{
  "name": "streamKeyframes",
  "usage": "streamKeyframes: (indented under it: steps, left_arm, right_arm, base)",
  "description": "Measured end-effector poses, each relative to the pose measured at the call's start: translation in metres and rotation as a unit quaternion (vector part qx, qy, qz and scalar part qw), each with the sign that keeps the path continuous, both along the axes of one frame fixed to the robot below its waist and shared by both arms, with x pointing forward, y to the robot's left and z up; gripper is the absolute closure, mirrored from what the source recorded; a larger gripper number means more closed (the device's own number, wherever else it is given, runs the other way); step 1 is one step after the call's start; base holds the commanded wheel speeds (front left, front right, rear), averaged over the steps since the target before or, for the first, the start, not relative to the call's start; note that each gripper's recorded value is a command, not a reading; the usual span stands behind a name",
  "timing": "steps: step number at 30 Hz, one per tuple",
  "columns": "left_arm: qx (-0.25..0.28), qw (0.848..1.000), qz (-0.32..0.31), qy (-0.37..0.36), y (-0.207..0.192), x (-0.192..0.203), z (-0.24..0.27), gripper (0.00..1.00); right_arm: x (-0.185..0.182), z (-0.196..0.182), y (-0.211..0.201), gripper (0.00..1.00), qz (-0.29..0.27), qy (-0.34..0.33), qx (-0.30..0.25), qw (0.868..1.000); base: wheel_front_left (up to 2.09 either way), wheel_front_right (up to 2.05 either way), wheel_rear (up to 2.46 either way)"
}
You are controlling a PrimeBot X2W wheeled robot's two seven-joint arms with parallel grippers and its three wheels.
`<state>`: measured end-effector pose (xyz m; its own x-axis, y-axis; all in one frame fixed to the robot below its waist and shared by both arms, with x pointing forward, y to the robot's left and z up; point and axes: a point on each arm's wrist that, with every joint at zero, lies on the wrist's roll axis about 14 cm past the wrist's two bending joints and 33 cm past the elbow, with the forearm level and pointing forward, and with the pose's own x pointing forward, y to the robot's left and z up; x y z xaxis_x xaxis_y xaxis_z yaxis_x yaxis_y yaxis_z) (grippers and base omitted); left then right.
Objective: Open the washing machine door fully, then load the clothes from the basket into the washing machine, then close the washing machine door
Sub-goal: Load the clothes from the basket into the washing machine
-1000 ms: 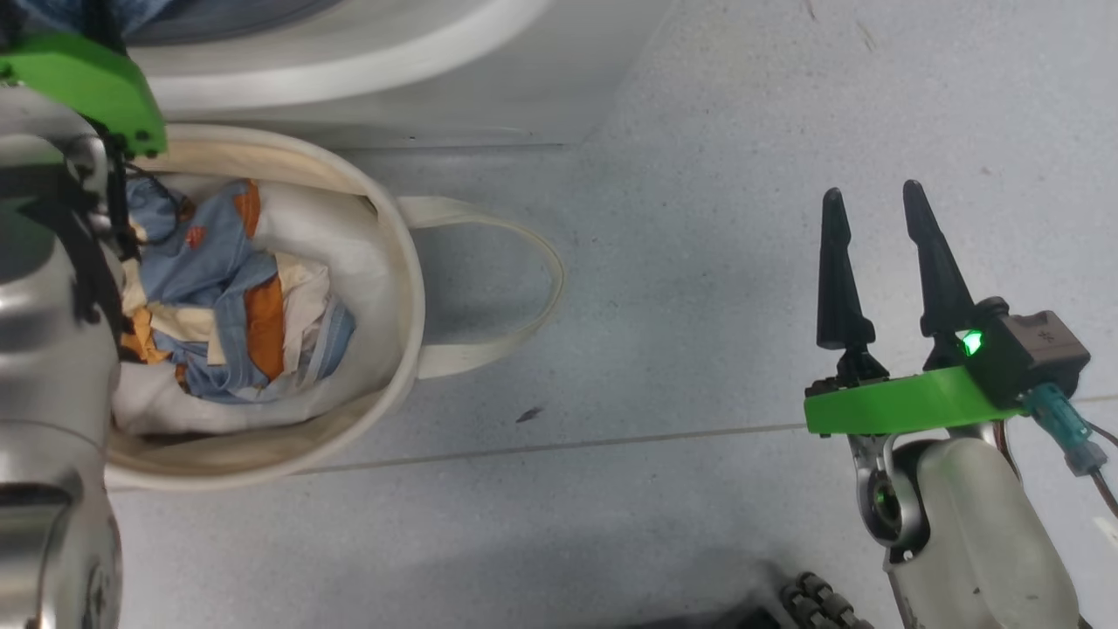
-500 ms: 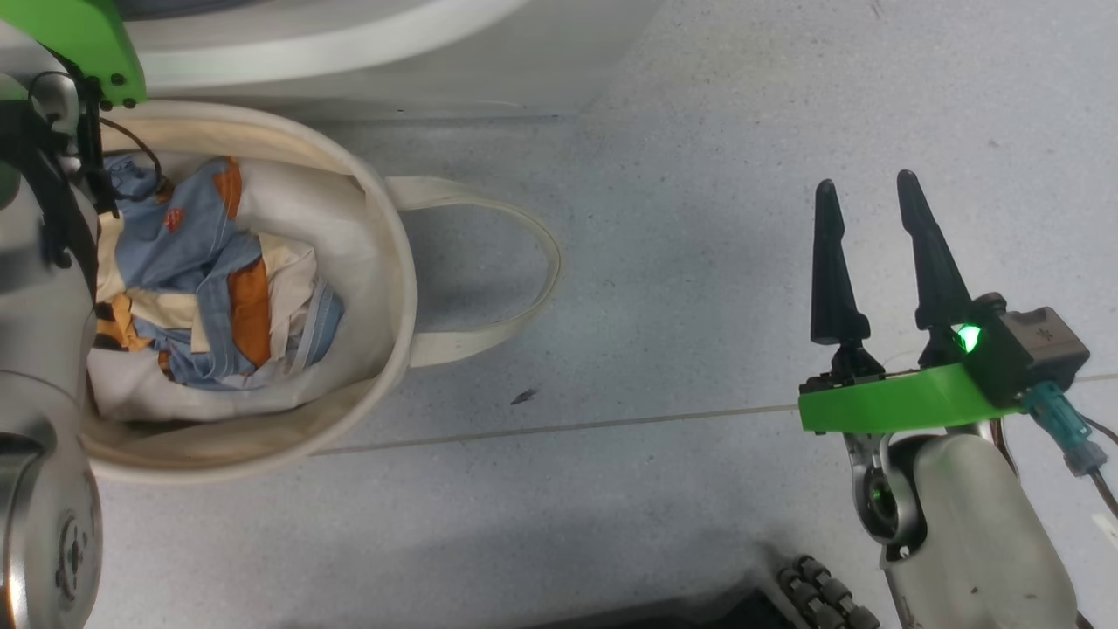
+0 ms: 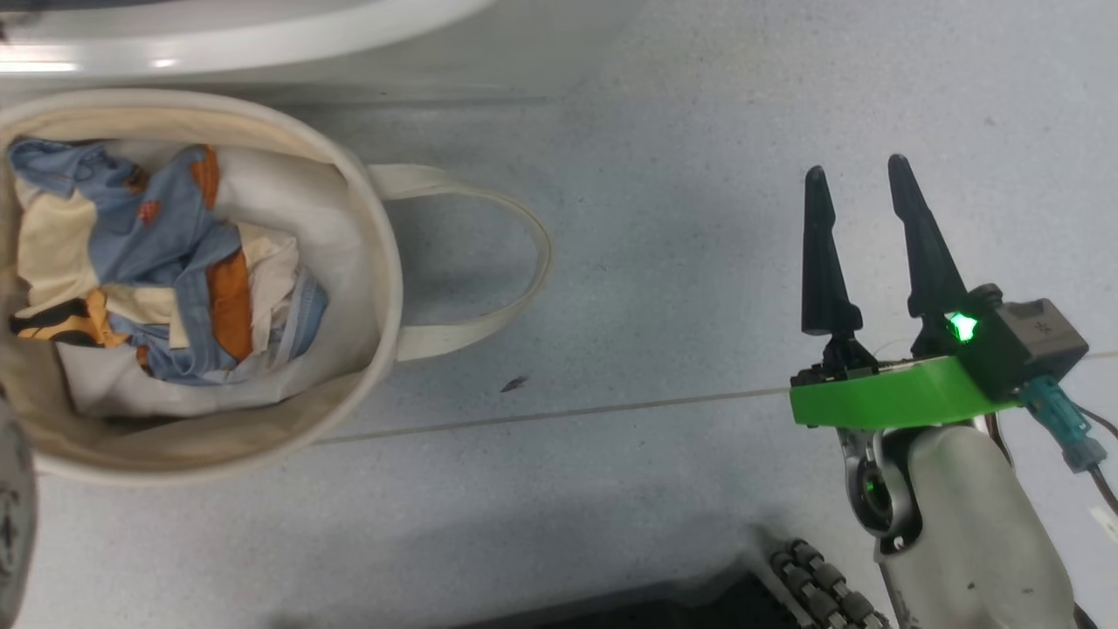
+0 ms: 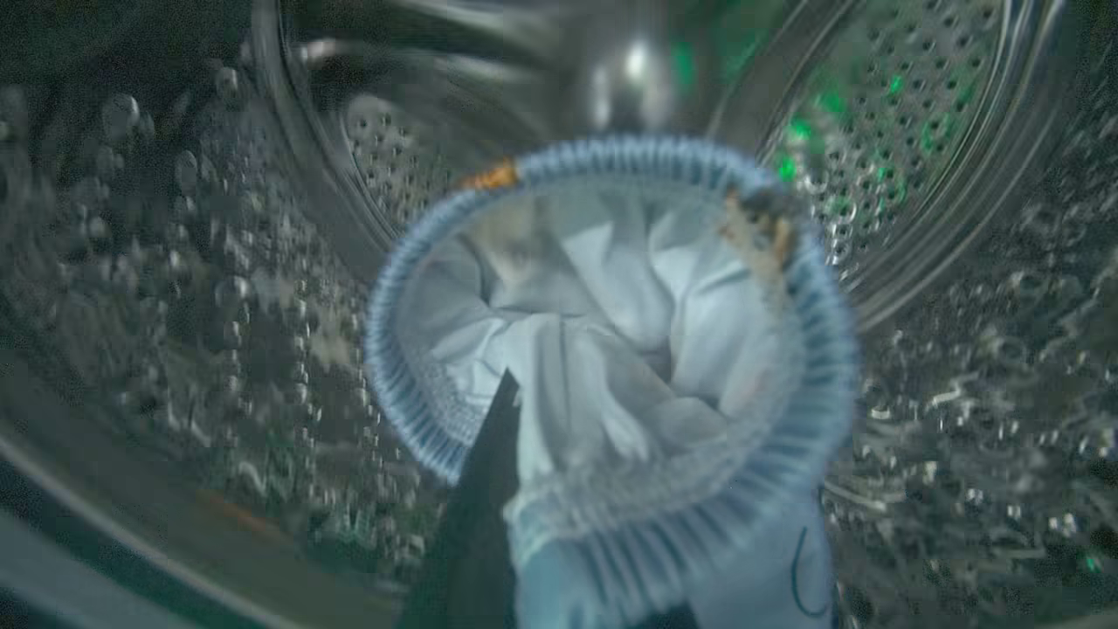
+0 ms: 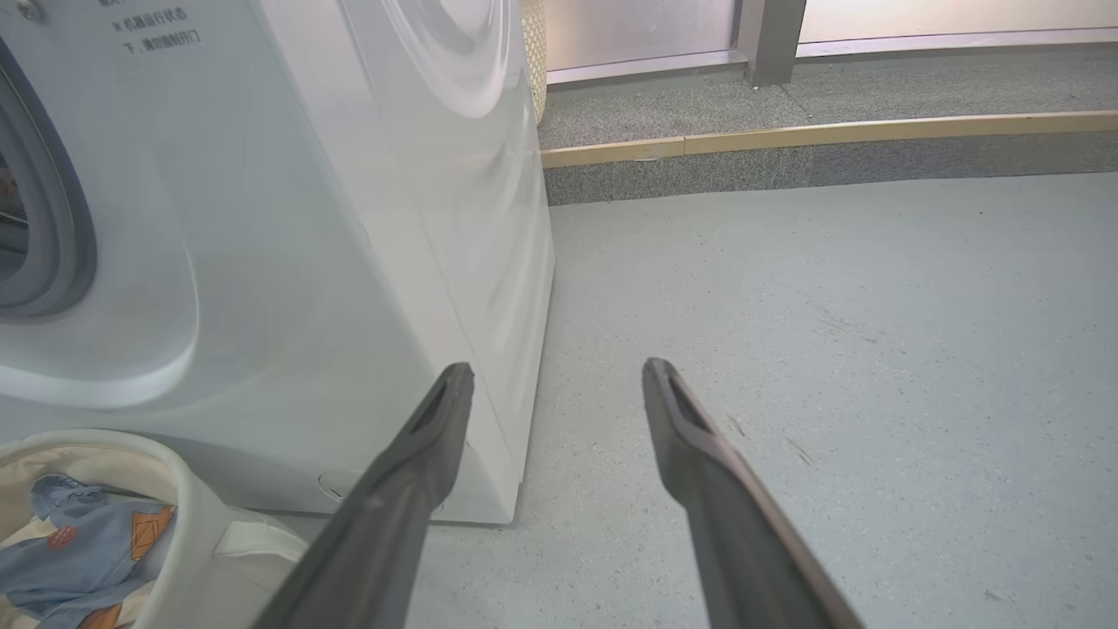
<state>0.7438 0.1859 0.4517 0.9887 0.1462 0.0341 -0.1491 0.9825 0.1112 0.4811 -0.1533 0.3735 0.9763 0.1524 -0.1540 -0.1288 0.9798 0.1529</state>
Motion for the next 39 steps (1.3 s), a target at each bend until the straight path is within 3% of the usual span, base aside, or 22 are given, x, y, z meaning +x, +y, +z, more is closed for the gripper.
streamKeyframes:
  steps: [5, 10, 11, 12, 18, 24, 32, 39]
  left_arm:
    - [0.019, 0.999, 0.006, -0.036, 0.004, 0.008, 0.011, 1.0]
    - [0.019, 1.0, 0.015, 0.0, 0.003, 0.012, -0.021, 1.0]
    - [0.014, 1.0, 0.024, 0.005, 0.006, 0.012, -0.025, 0.95]
    - [0.011, 0.999, 0.034, 0.007, 0.009, 0.012, -0.026, 0.01]
    - [0.011, 0.999, 0.033, 0.021, 0.011, 0.011, -0.028, 0.0]
    - [-0.004, 0.999, 0.013, -0.03, -0.001, 0.001, 0.012, 0.0]
    - [-0.002, 0.998, -0.007, 0.058, 0.003, -0.06, -0.027, 0.0]
    - [-0.027, 0.997, -0.001, 0.069, 0.014, -0.078, -0.002, 0.0]
  right_arm:
    - [-0.002, -0.007, -0.006, 0.0, -0.008, 0.009, -0.001, 1.0]
    - [-0.004, -0.014, -0.011, 0.0, -0.014, 0.019, -0.004, 1.0]
    - [-0.004, -0.015, -0.012, 0.0, -0.015, 0.019, -0.004, 1.0]
    - [-0.003, -0.015, -0.012, 0.0, -0.015, 0.019, -0.004, 1.0]
    - [0.001, -0.012, 0.0, 0.0, -0.003, 0.012, 0.014, 1.0]
    - [0.007, 0.006, 0.008, 0.0, 0.009, -0.014, 0.014, 1.0]
    - [0.002, 0.045, 0.024, 0.0, 0.03, -0.051, 0.02, 0.998]
    - [-0.015, 0.063, 0.041, 0.0, 0.051, -0.061, 0.026, 0.996]
  base:
    - [0.0, 0.0, 0.0]
    - [0.0, 0.0, 0.0]
    - [0.0, 0.0, 0.0]
    - [0.0, 0.0, 0.0]
    - [0.0, 0.0, 0.0]
    - [0.0, 0.0, 0.0]
    - [0.0, 0.0, 0.0]
    - [0.0, 0.0, 0.0]
